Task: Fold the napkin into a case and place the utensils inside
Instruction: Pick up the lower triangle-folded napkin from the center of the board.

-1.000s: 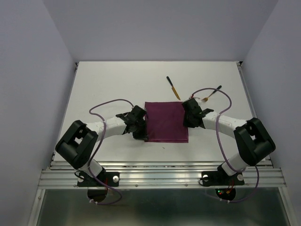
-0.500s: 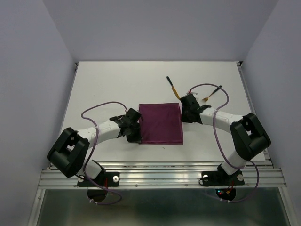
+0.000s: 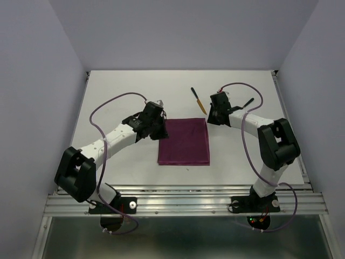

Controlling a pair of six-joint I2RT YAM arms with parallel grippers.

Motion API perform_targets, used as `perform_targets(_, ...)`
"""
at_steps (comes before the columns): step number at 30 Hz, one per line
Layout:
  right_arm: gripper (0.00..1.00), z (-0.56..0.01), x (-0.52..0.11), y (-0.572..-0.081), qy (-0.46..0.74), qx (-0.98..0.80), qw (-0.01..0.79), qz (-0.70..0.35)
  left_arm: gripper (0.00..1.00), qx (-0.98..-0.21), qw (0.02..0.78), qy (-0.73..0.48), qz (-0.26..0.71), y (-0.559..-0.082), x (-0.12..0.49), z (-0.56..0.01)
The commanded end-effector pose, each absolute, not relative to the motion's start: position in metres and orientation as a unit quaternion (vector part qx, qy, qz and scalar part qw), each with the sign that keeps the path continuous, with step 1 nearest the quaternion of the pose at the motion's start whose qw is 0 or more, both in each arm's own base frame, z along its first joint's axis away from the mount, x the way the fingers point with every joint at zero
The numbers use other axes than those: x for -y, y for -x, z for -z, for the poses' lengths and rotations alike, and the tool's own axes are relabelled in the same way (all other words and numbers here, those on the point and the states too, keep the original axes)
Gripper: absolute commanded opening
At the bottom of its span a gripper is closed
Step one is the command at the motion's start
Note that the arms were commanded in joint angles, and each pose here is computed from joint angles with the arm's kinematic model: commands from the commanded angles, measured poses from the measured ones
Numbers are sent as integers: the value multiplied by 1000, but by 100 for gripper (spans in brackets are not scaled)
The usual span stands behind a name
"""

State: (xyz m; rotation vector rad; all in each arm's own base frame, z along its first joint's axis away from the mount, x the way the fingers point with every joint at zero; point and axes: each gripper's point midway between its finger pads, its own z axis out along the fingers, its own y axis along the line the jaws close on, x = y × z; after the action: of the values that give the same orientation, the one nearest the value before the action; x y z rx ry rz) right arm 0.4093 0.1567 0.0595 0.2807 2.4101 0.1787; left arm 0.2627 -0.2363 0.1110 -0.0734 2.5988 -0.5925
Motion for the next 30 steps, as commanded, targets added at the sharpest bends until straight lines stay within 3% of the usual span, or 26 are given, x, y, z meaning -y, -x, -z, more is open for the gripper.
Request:
perform_targets(1, 22, -79, -174, -429, -99, -917, 370, -108, 9, -938, 271, 18, 215, -295, 242, -129)
perform_targets(13, 20, -109, -210, -426, -61, -905, 383, -176, 7, -940, 261, 16, 221, -377, 284, -101)
perform_targets(23, 18, -113, -225, -434, -51, -902, 386, -187, 5, -956, 221, 26, 190, -394, 281, -48)
perform_targets(30, 18, -80, -217, -444, -47, -917, 370, -139, 4, -956, 226, 29, 187, -394, 278, -51)
